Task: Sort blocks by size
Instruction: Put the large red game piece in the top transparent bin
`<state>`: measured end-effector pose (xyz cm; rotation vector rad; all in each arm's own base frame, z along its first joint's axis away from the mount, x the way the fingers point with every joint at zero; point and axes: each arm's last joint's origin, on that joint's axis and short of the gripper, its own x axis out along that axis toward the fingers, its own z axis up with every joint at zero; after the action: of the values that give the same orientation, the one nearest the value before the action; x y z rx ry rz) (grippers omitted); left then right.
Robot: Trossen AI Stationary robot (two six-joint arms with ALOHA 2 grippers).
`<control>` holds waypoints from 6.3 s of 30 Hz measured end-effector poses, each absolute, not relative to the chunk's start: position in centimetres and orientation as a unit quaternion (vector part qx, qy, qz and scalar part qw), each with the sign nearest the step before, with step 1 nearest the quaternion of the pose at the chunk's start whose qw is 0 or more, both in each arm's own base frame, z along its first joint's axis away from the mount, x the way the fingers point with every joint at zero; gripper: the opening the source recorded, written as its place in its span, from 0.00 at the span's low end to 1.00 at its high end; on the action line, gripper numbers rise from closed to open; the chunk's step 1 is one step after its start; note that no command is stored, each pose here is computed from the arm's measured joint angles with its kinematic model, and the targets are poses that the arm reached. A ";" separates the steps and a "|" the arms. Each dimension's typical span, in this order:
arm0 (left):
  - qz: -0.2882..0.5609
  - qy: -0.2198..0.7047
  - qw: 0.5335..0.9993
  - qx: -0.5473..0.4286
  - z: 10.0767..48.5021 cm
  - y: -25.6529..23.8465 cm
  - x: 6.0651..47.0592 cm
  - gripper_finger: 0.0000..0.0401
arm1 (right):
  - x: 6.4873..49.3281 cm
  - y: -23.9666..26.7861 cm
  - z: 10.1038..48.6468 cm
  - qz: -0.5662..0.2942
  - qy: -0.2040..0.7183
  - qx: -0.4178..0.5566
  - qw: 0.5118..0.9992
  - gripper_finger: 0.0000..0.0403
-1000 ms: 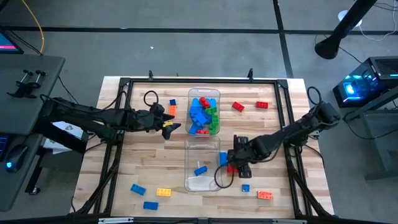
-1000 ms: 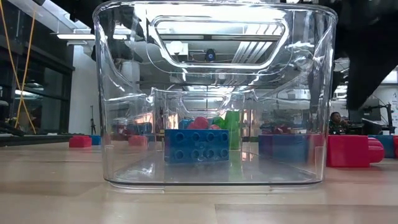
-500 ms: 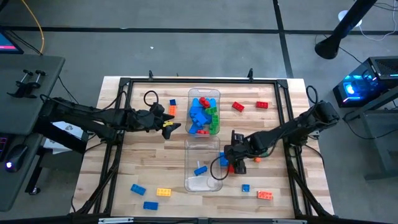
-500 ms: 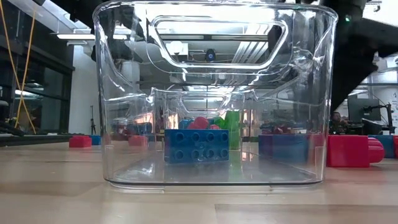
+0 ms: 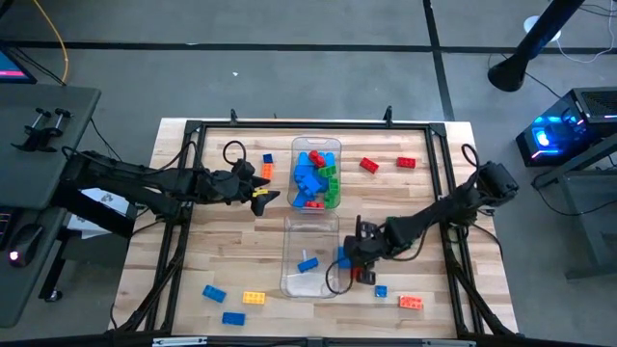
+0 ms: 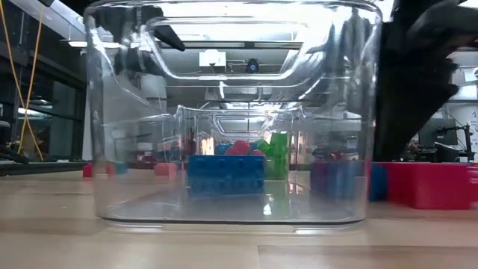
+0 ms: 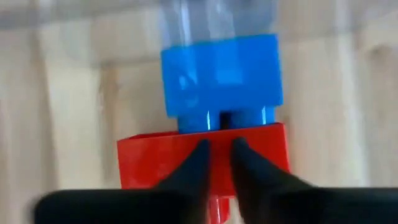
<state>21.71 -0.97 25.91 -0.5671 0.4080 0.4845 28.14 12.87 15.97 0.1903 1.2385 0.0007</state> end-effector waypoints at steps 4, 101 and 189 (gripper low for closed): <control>0.235 0.199 0.911 -0.275 25.9 -1.0 21.7 0.73 | 27.1 14.0 15.9 0.008 0.601 0.092 0.794 0.05; 0.212 0.223 0.901 -0.307 25.6 -0.4 21.7 0.73 | 33.3 8.5 24.7 -0.037 0.353 0.405 0.843 0.81; 0.102 0.360 0.879 -0.297 27.6 -3.2 17.7 0.73 | 44.1 8.9 21.6 -0.310 0.523 0.535 0.587 0.66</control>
<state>17.72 -3.17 27.55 -0.6185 0.7507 0.2132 44.08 8.90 21.60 1.2474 1.2179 -0.7213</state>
